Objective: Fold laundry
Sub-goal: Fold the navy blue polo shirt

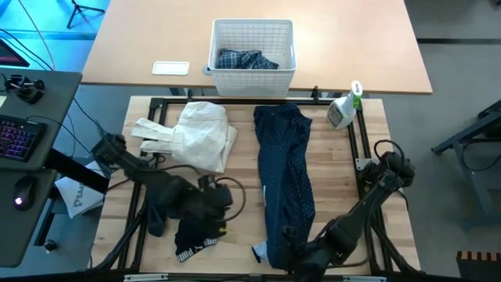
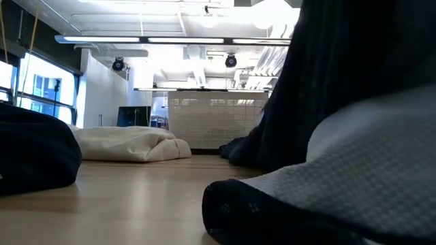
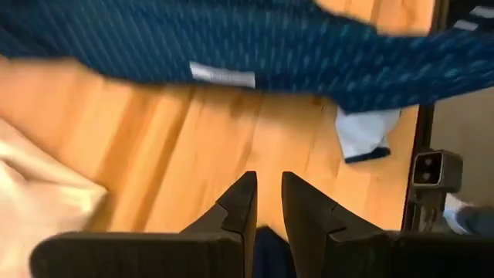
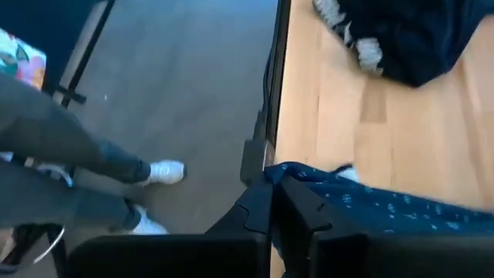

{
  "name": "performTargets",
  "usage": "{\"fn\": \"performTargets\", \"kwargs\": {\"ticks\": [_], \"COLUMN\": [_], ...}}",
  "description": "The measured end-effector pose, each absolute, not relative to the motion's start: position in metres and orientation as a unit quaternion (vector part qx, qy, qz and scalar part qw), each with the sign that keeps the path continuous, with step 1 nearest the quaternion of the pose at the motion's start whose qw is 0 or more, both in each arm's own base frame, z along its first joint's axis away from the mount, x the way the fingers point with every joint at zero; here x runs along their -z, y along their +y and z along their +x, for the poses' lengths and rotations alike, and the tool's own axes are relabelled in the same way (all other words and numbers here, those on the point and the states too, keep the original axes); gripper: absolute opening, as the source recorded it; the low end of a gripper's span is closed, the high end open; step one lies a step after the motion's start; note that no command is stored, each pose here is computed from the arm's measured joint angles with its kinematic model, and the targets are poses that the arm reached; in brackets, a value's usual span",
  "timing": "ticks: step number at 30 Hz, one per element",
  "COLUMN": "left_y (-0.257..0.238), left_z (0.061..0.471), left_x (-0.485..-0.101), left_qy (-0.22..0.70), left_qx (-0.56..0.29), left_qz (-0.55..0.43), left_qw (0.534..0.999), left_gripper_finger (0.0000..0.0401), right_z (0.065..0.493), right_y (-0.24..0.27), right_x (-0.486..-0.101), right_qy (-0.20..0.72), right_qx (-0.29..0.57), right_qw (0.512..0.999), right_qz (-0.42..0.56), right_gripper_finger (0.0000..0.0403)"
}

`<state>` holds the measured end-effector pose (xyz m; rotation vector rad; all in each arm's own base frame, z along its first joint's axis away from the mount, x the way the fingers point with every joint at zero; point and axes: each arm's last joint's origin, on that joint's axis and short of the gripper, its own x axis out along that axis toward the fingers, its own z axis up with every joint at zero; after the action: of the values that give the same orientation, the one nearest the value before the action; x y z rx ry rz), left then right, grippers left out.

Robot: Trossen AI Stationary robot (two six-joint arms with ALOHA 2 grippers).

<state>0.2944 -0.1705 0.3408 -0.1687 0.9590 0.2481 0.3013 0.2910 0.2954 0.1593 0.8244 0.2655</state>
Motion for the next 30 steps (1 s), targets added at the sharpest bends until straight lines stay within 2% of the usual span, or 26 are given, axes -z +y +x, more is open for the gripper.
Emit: {"fn": "performTargets", "kwargs": {"ticks": [3, 8, 13, 16, 18, 21, 23, 26, 30], "left_y": [-0.176, -0.182, -0.191, -0.199, -0.203, -0.208, -0.21, -0.21, -0.21], "left_z": [0.285, 0.279, 0.273, 0.268, 0.265, 0.262, 0.262, 0.263, 0.262], "left_x": [-0.348, -0.351, -0.351, -0.351, -0.351, -0.351, -0.351, -0.351, -0.351], "left_qy": [0.434, 0.422, 0.425, 0.425, 0.425, 0.42, 0.409, 0.407, 0.413], "left_qx": [-0.12, -0.112, -0.085, -0.072, -0.064, -0.062, -0.066, -0.069, -0.058], "left_qz": [-0.049, -0.013, 0.016, 0.022, 0.025, 0.026, 0.013, 0.003, 0.008], "left_qw": [0.892, 0.899, 0.901, 0.902, 0.903, 0.905, 0.91, 0.911, 0.909], "left_gripper_finger": [0.0049, 0.0049, 0.0049, 0.0049, 0.0049, 0.0049, 0.0049, 0.0049, 0.0049], "right_z": [0.304, 0.31, 0.309, 0.312, 0.312, 0.316, 0.321, 0.331, 0.335], "right_y": [0.297, 0.306, 0.306, 0.307, 0.309, 0.309, 0.307, 0.299, 0.292], "right_x": [-0.278, -0.248, -0.246, -0.249, -0.25, -0.242, -0.229, -0.203, -0.164], "right_qy": [0.441, 0.498, 0.543, 0.524, 0.485, 0.426, 0.422, 0.461, 0.541], "right_qx": [-0.128, -0.114, -0.09, -0.065, -0.05, -0.007, 0.011, 0.037, 0.064], "right_qw": [0.883, 0.847, 0.798, 0.8, 0.832, 0.886, 0.897, 0.881, 0.833], "right_qz": [0.098, 0.146, 0.246, 0.284, 0.264, 0.183, 0.133, 0.095, 0.093], "right_gripper_finger": [0.0028, 0.0103, 0.017, 0.0192, 0.0201, 0.0205, 0.0205, 0.0202, 0.0183]}}
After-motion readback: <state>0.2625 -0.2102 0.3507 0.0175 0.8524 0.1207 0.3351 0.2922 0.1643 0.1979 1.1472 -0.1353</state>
